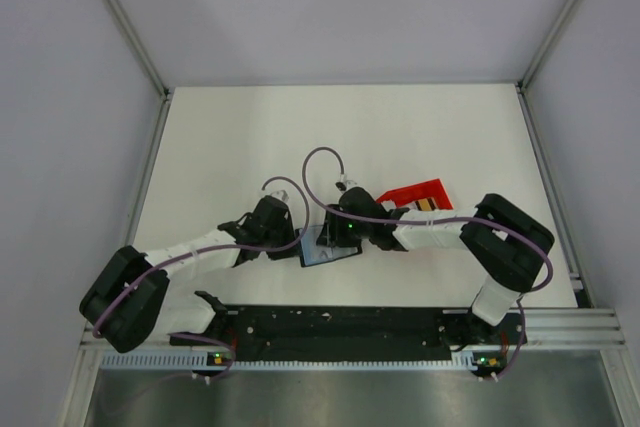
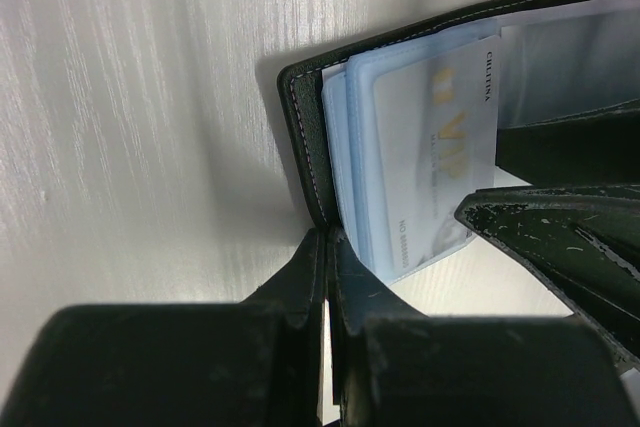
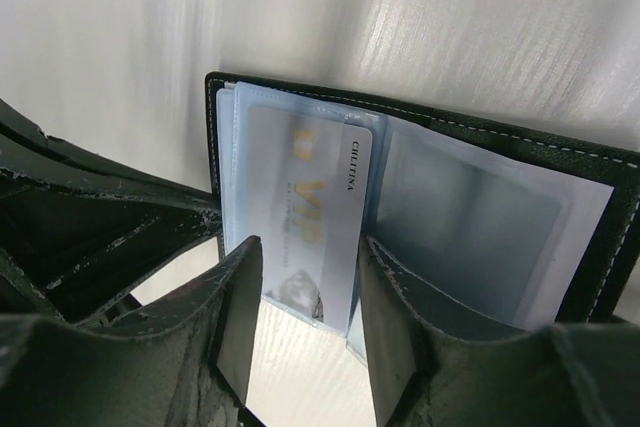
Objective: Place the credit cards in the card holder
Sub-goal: Insert the credit card into the card holder, then pick up the credit card from the storage box, then turn over the card slot in the card holder.
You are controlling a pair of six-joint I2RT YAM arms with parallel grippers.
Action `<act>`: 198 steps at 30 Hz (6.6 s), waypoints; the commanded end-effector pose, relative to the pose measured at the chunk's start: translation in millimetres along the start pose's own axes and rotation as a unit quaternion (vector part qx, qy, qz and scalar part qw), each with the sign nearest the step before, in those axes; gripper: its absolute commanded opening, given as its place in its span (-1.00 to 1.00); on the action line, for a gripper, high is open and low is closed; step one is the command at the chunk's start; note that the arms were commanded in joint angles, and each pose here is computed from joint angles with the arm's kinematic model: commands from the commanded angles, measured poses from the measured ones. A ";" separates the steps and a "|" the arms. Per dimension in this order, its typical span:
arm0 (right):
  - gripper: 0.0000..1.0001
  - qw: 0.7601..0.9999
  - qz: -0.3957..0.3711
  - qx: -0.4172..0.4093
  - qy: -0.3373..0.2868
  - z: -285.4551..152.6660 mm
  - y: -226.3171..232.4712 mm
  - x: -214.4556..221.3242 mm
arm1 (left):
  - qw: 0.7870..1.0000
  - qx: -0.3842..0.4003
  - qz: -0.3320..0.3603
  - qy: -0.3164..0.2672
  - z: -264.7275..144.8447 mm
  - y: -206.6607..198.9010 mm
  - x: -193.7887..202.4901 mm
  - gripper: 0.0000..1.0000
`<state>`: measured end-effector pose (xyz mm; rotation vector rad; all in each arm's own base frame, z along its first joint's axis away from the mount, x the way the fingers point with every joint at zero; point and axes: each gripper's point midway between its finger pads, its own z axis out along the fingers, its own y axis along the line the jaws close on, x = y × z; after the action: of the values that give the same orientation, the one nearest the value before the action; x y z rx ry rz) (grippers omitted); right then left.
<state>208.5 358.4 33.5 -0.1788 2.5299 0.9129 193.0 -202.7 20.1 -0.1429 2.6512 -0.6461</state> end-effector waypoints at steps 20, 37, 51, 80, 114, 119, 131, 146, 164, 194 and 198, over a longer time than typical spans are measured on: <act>-0.98 0.993 -0.015 -0.117 0.024 -10.8 64.4 -1.3 | 1.000 0.020 0.006 -0.012 -0.3 -10.2 -7.0 -1.00; -0.46 0.994 -0.015 -0.104 0.022 -16.4 62.1 -5.3 | 1.000 0.016 0.005 -0.017 -4.0 -8.4 -7.6 -1.00; -0.10 0.992 -0.064 0.019 -0.108 -88.7 13.8 -73.2 | 0.999 0.006 0.037 -0.012 -18.0 -4.8 -7.1 -1.00; 0.45 0.996 0.018 0.073 -0.042 -107.4 -116.9 -80.3 | 0.998 0.032 0.047 -0.008 -22.9 -23.2 -14.7 -1.00; -0.59 0.997 0.023 0.041 -0.055 -115.5 -105.0 -85.9 | 0.998 0.040 0.042 0.002 -15.2 -25.1 -10.8 -1.00; -0.75 0.997 0.023 0.038 -0.057 -117.1 -103.5 -87.6 | 0.998 0.041 0.042 0.007 -13.1 -24.7 -8.6 -1.00; -0.95 0.995 0.024 0.061 -0.079 -125.4 -113.4 -94.0 | 0.998 0.043 0.043 0.007 -12.0 -25.2 -8.9 -1.00; -0.87 0.995 0.019 0.095 -0.022 -92.2 -131.7 -72.3 | 0.998 0.045 0.046 0.008 -11.5 -25.5 -8.0 -1.00; -1.00 0.985 -0.013 0.071 -0.159 -164.1 -83.3 -119.6 | 0.998 0.049 0.046 -0.002 -17.8 -29.8 -13.6 -1.00; -1.00 0.989 0.012 -0.019 -0.144 -58.2 87.7 -42.4 | 0.996 0.088 0.026 -0.020 -43.3 -43.7 -15.2 -1.00; -1.00 0.991 0.004 -0.008 -0.134 -45.3 87.5 -38.2 | 0.995 0.090 0.027 -0.021 -44.0 -44.8 -15.9 -1.00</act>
<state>190.9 378.4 116.8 -0.0798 2.3446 0.8837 184.3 -213.8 67.3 -0.0377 2.5866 -0.7987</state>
